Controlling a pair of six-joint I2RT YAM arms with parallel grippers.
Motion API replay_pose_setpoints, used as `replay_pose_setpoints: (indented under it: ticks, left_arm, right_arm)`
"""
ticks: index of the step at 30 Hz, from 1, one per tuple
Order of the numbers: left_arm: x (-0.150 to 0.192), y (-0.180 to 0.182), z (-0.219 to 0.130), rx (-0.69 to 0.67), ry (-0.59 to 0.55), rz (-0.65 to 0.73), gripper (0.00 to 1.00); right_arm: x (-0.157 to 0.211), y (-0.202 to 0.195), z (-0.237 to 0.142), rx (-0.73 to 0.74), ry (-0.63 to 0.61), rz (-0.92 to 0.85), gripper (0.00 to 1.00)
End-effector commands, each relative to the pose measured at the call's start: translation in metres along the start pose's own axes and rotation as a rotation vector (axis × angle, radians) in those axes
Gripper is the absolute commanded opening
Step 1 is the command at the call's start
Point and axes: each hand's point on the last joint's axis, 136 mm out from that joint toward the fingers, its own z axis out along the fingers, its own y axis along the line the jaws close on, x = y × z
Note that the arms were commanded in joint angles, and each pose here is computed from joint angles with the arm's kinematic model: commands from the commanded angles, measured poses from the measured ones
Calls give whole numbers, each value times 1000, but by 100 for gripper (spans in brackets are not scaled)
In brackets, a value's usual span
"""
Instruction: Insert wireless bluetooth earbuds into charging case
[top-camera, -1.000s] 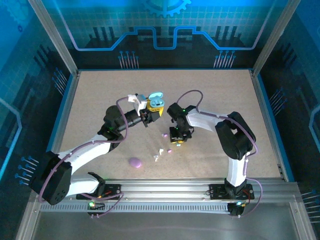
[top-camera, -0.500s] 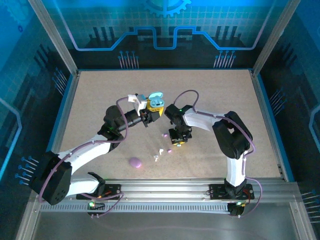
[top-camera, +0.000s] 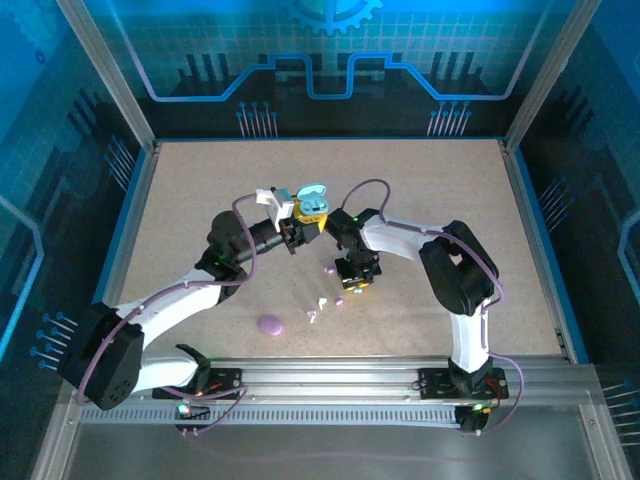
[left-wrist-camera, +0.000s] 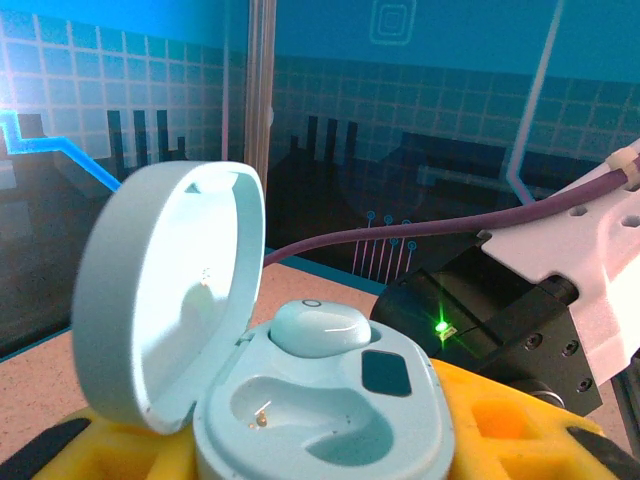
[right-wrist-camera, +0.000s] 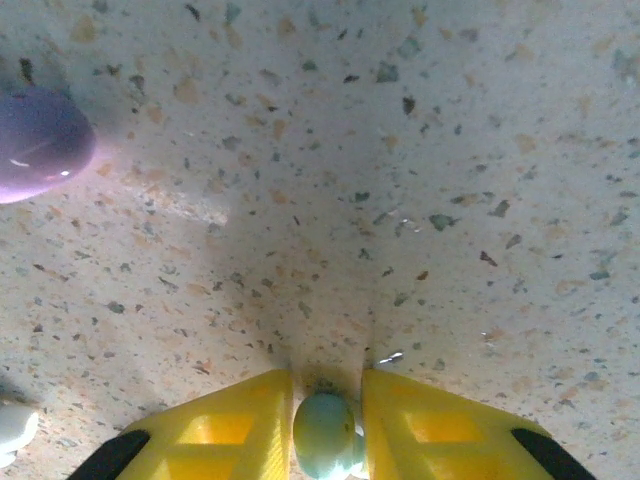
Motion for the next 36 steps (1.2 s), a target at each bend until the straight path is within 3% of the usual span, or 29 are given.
replay_pose_setpoints:
  ticks: [1, 15, 29, 32, 36]
  left_arm:
    - [-8, -1, 0, -6, -26, 32, 34]
    - [-10, -1, 0, -8, -30, 33, 34]
    - [-9, -1, 0, -10, -27, 30, 34]
    - [-7, 2, 0, -26, -25, 30, 34]
    - [-1, 10, 0, -57, -9, 27, 34]
  right_arm:
    - [10, 3, 0, 24, 35, -35, 27]
    - [14, 4, -3, 26, 47, -48, 27]
    - [9, 6, -4, 14, 17, -40, 21]
    - [5, 5, -21, -38, -41, -15, 19]
    - [-2, 11, -62, -274, -157, 33, 19]
